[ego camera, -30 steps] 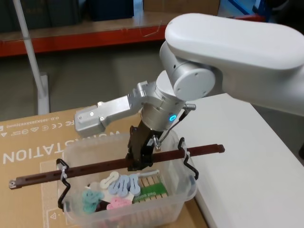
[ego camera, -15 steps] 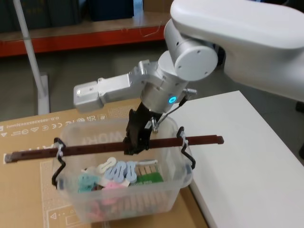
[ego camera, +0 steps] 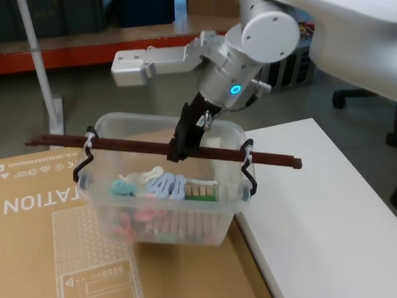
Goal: Use one hand to grasp the basket and place it at the designated location.
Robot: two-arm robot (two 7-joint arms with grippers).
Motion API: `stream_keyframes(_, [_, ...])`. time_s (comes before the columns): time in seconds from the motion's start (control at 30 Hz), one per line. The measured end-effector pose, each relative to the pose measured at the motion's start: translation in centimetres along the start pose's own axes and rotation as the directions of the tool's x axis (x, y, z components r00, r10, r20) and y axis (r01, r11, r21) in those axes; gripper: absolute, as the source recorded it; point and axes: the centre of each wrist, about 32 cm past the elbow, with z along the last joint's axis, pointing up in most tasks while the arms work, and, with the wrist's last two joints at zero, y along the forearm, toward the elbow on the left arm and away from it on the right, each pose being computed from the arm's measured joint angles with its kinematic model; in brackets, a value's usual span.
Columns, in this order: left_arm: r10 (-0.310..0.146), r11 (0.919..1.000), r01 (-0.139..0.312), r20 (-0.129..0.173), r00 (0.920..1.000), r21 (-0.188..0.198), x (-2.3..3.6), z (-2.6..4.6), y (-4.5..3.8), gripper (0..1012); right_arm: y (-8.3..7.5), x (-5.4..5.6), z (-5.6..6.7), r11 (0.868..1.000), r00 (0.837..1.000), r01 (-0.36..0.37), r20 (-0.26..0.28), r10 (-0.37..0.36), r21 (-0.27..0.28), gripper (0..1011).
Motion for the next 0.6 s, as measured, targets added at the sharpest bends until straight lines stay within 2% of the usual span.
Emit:
stream_keyframes(0.27, [0.000,1.0000,0.000,-0.001,1.0000,0.000,0.00,-0.02,0.00,0,-1.5,-0.7,-2.1,0.999,0.993,0.007,-0.116,-0.013,-0.053,241])
stream_keyframes(0.5, [0.000,1.0000,0.000,0.000,1.0000,0.000,0.00,-0.01,0.00,0,-3.0,-1.9,-3.9,0.994,0.971,-0.002,-0.240,-0.024,-0.108,240])
stream_keyframes(0.53, [0.000,1.0000,0.000,0.000,1.0000,0.000,0.00,-0.01,0.00,0,-3.0,-1.9,-3.9,0.994,0.971,-0.002,-0.240,-0.024,-0.108,240])
stream_keyframes(0.6, [0.000,1.0000,0.000,-0.001,1.0000,0.000,0.00,-0.02,0.00,0,-3.6,-2.6,-4.6,0.992,0.957,-0.010,-0.289,-0.028,-0.129,241])
